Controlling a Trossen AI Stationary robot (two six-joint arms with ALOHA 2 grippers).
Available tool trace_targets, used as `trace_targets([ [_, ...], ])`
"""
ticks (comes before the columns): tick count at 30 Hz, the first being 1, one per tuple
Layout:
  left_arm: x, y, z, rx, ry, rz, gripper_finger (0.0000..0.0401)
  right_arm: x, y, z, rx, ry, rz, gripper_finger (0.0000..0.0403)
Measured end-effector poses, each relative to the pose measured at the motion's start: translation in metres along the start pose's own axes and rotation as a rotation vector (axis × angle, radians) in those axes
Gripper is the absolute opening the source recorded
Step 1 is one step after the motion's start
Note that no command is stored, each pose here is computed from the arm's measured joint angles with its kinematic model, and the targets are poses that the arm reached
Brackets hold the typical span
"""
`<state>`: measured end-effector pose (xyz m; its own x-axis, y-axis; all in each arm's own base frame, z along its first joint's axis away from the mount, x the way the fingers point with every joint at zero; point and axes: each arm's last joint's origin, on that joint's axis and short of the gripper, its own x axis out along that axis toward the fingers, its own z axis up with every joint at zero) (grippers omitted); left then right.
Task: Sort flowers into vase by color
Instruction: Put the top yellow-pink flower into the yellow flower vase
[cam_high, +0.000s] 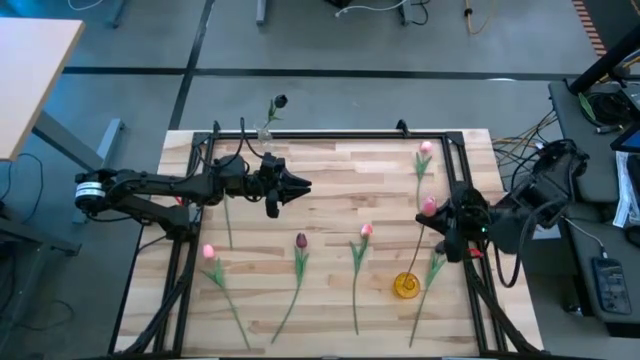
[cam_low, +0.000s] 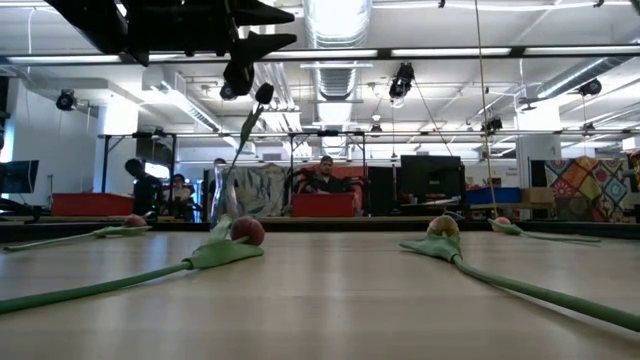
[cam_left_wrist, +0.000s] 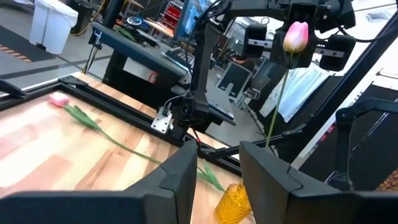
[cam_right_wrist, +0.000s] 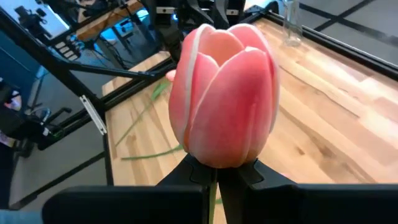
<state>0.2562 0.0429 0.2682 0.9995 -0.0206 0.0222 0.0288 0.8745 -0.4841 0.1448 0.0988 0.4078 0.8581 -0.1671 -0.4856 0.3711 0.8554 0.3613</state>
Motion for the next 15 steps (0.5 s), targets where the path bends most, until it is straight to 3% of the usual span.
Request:
trace_targets([
  [15, 0.0000, 0.0002, -0.0001, -0.001, 0.002, 0.000, 0.0107, -0.0048, -0.0094, -0.0030, -0.029, 0.060, -0.020, 0.0009],
])
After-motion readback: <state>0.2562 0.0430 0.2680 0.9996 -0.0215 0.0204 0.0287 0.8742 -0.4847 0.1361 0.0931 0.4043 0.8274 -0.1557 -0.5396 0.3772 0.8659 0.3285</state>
